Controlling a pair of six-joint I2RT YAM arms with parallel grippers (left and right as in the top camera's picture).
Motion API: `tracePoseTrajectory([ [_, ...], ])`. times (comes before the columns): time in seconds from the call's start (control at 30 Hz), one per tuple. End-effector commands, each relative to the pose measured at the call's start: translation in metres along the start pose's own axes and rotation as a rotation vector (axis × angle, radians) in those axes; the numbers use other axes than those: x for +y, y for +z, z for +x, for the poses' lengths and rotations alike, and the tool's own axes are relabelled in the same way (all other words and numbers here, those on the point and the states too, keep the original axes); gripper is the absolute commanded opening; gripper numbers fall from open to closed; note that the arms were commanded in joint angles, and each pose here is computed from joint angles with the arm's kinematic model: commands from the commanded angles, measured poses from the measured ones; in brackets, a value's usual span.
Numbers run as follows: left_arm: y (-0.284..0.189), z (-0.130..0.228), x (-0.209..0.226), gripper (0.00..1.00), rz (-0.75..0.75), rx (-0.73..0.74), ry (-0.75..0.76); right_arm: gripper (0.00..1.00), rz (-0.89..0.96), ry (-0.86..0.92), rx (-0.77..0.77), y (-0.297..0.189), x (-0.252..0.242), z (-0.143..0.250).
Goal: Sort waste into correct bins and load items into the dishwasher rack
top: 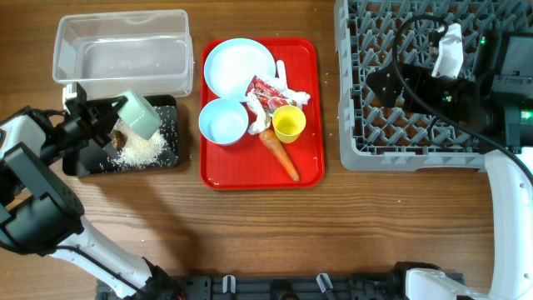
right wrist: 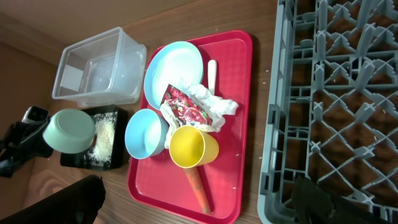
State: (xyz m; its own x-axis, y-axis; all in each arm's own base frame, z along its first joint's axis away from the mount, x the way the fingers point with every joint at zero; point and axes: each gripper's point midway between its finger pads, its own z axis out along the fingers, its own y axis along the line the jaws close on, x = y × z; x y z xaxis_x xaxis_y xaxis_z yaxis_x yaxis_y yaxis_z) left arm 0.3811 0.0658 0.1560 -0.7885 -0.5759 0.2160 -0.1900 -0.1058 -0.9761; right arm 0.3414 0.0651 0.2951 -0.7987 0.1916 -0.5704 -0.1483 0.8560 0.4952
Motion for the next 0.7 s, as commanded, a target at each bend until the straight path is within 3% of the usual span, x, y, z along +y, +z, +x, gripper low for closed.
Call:
tracePoseTrajectory([
  [0.0,-0.002,0.0,-0.009,0.04,0.034,-0.006,-0.042,1.0,0.006,0.0,-0.004,0.0,0.0,-0.003],
  [0.2,0.012,0.017,-0.02,0.04,0.025,0.035,-0.019,1.0,0.011,-0.011,-0.013,0.0,0.0,-0.006],
  [0.37,0.059,0.078,-0.061,0.04,-0.03,0.197,0.335,1.0,0.084,-0.01,-0.024,0.0,-0.013,-0.008],
  [0.5,0.11,0.154,-0.05,0.04,-0.295,0.43,0.619,1.0,0.083,-0.012,-0.028,0.0,-0.013,-0.008],
  [0.57,0.122,0.175,-0.033,0.04,-0.425,0.495,0.672,1.0,0.083,-0.013,-0.029,0.0,-0.013,-0.009],
  [0.67,0.133,0.191,0.019,0.04,-0.832,0.531,0.725,0.99,0.083,-0.011,-0.028,0.0,-0.013,-0.008],
])
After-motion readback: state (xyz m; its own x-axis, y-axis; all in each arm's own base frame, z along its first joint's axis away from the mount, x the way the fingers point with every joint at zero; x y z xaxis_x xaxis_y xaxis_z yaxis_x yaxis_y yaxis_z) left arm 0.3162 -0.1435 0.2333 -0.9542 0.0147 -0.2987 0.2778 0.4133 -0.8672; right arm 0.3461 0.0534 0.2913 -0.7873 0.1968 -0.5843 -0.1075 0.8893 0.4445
